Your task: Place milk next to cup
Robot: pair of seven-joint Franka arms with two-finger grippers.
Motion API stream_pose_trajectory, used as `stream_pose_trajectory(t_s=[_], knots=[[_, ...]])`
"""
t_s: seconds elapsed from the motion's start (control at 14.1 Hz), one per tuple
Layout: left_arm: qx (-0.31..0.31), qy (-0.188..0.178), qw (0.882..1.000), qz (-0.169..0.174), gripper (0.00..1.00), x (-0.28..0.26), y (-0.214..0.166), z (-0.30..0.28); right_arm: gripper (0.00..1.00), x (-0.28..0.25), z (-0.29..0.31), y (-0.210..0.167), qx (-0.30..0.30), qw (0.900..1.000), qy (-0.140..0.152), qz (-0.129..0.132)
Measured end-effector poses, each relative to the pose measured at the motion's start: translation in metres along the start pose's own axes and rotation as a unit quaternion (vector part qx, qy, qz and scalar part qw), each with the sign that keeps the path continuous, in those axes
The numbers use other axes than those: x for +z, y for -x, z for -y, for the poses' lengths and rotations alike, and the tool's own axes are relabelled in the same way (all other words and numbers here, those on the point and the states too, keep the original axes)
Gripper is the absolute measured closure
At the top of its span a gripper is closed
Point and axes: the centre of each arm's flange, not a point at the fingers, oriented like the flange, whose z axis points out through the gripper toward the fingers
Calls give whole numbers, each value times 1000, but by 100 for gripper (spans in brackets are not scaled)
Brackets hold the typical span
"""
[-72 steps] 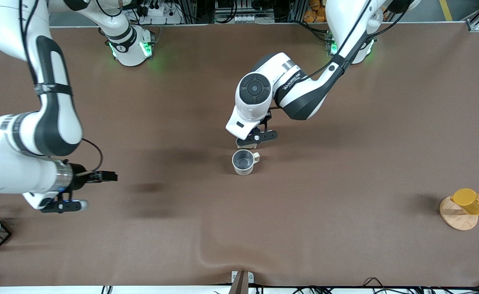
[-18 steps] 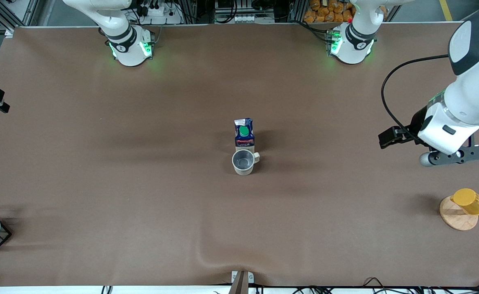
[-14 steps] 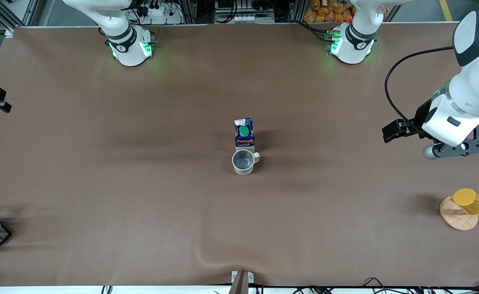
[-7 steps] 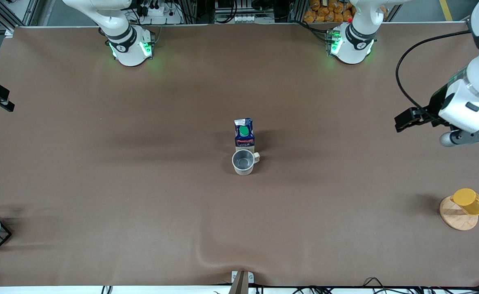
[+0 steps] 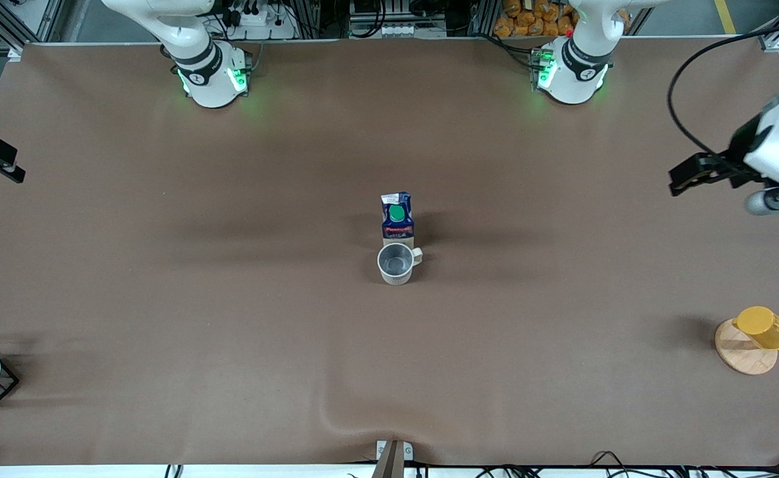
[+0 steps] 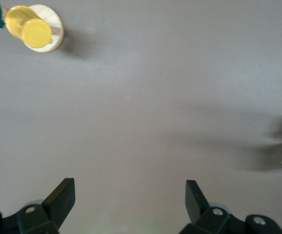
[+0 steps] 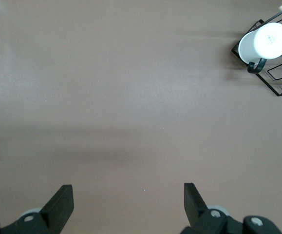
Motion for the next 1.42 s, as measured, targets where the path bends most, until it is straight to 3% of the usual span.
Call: stream_pose_trajectory(t_s=[0.78,1.42], knots=[[3,9,1000,-13,0,-15,5,5,0,0,-1,0,1,1000,1,0],[5,22,1000,11,0,-12,10,2,0,0,-2,0,1,1000,2,0]])
